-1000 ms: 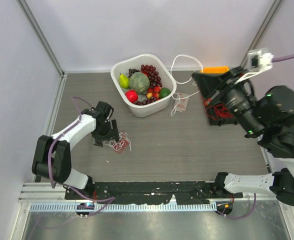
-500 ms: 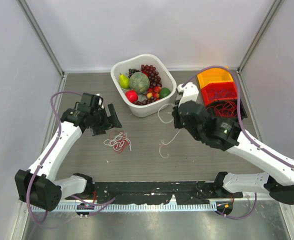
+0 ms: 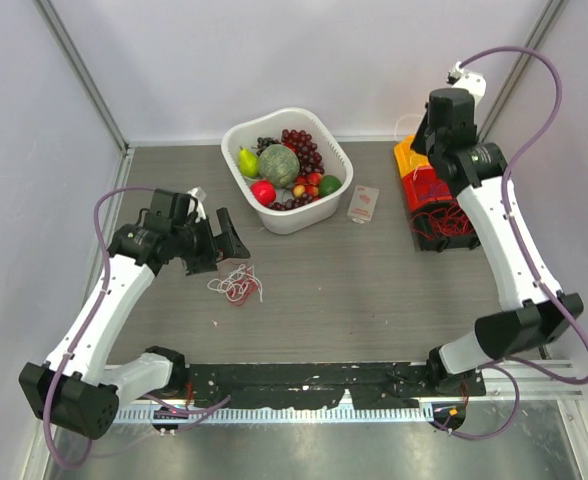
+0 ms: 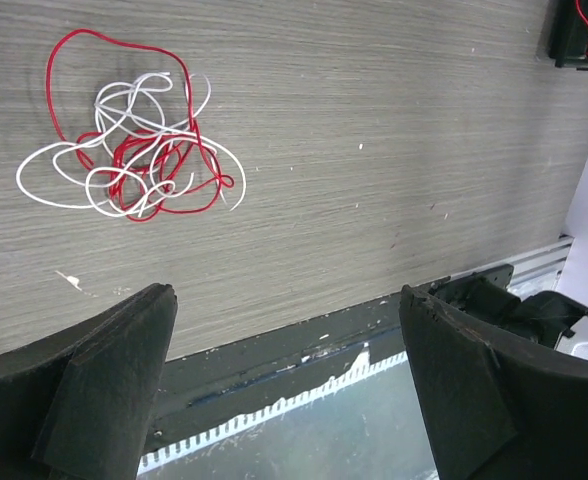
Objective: Untangle the cables
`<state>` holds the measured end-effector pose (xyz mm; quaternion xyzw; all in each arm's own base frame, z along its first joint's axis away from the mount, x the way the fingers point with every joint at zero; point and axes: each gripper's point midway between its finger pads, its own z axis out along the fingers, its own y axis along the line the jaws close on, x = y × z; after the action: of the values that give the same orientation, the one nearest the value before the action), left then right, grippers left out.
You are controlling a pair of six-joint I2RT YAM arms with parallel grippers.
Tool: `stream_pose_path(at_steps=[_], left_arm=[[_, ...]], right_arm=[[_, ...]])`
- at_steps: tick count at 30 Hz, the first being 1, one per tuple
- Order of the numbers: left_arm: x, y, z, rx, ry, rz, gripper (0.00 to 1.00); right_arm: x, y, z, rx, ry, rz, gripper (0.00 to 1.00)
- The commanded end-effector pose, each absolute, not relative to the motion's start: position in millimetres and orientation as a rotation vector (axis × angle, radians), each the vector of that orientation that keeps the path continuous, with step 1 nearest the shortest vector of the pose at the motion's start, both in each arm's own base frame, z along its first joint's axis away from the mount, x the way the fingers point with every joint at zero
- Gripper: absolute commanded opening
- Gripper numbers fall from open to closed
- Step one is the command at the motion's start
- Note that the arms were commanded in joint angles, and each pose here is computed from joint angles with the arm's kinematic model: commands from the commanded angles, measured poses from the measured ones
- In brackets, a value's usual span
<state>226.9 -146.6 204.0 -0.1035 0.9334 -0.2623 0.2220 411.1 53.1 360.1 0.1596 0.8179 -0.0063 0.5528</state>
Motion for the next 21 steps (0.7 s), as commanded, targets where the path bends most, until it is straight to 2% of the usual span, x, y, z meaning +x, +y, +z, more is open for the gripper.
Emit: stream_pose_path(at_steps=[1, 7, 15, 18, 21], left_arm=[[213, -145, 221, -0.167, 2.543, -0.752, 0.97], [206, -137, 220, -0.089, 2.553, -0.695, 0.98], [208, -137, 225, -0.060, 2.549, -0.684, 0.98], [207, -137, 225, -0.060, 2.549, -0.684, 0.98], [208, -135, 225, -0.066, 2.546, -0.672, 0.98]], right_arm=[[447, 24, 408, 0.419, 1.784, -0.011, 0.01], [498, -18, 423, 0.494, 1.726, -0.054, 0.01], [557, -41, 389, 0.501, 1.747, -0.099, 0.01], [564, -40, 382, 0.501, 1.765, -0.104, 0.01], [562, -40, 398, 0.497, 1.728, -0.089, 0.01]])
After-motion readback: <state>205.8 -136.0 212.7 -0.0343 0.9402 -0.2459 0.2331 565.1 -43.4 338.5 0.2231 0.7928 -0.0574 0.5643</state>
